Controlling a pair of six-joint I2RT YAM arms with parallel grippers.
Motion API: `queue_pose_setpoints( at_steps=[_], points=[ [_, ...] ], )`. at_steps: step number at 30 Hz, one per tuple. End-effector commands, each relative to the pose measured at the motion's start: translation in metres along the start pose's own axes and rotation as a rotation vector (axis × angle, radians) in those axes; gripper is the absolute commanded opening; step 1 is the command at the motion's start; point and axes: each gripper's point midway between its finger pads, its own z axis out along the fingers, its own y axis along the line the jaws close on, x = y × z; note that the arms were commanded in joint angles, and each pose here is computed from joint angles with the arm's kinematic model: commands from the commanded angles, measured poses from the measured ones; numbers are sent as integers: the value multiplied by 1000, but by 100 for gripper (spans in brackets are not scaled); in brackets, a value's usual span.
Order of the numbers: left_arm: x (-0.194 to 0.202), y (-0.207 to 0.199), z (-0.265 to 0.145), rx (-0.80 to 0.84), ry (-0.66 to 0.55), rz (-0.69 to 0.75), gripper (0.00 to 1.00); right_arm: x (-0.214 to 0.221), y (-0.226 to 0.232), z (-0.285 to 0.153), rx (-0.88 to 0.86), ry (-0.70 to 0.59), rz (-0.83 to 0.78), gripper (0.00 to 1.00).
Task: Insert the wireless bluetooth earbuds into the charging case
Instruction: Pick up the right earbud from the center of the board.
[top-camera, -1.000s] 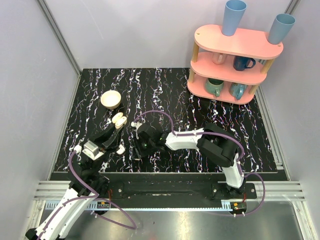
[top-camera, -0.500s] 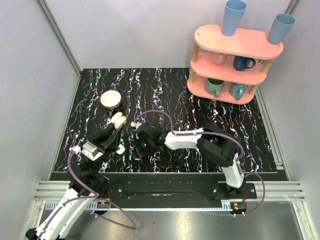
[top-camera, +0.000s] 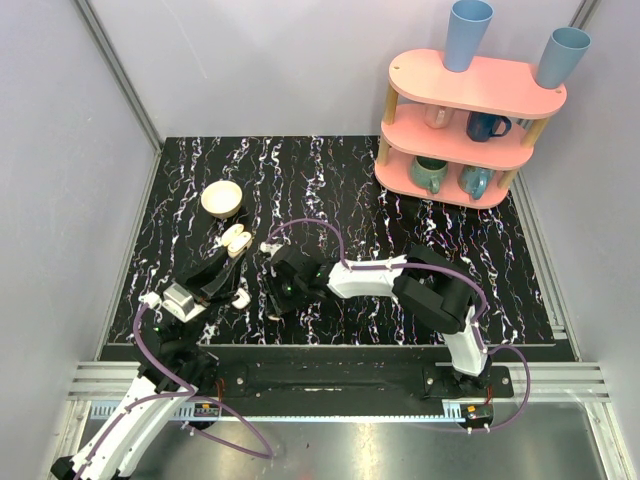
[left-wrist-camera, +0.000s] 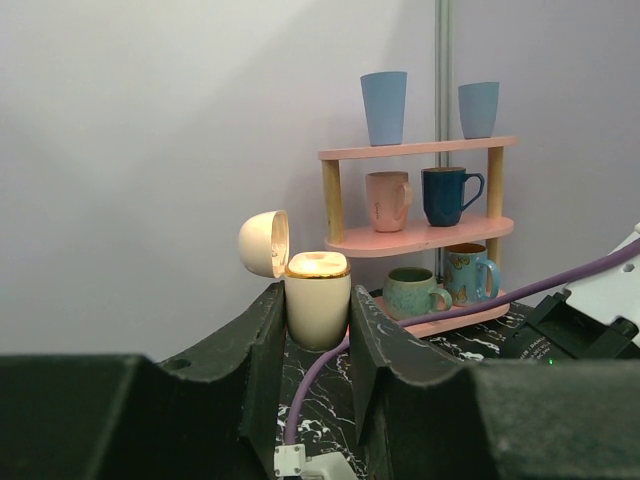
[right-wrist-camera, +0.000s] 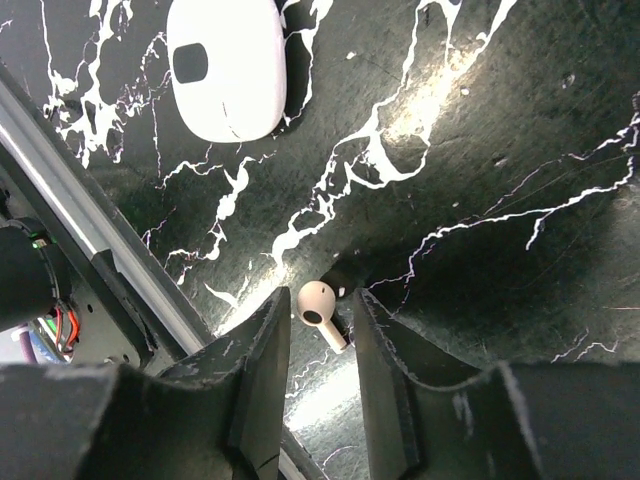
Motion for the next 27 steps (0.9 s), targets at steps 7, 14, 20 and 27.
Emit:
queue_pose_setpoints(
  at_steps=[7, 14, 20, 27],
  points=[
    [-33, 3, -5, -17, -126, -3, 0, -3, 5, 8, 14, -1, -29, 38],
    [-34, 3, -6, -18, -128, -5, 0, -3, 6, 3, 13, -2, -35, 39],
    [-33, 3, -6, -15, -129, -6, 0, 0, 9, 0, 20, -1, -53, 41],
    [-33, 3, -6, -15, -129, -8, 0, 0, 7, -2, 39, -6, -53, 41]
  ],
)
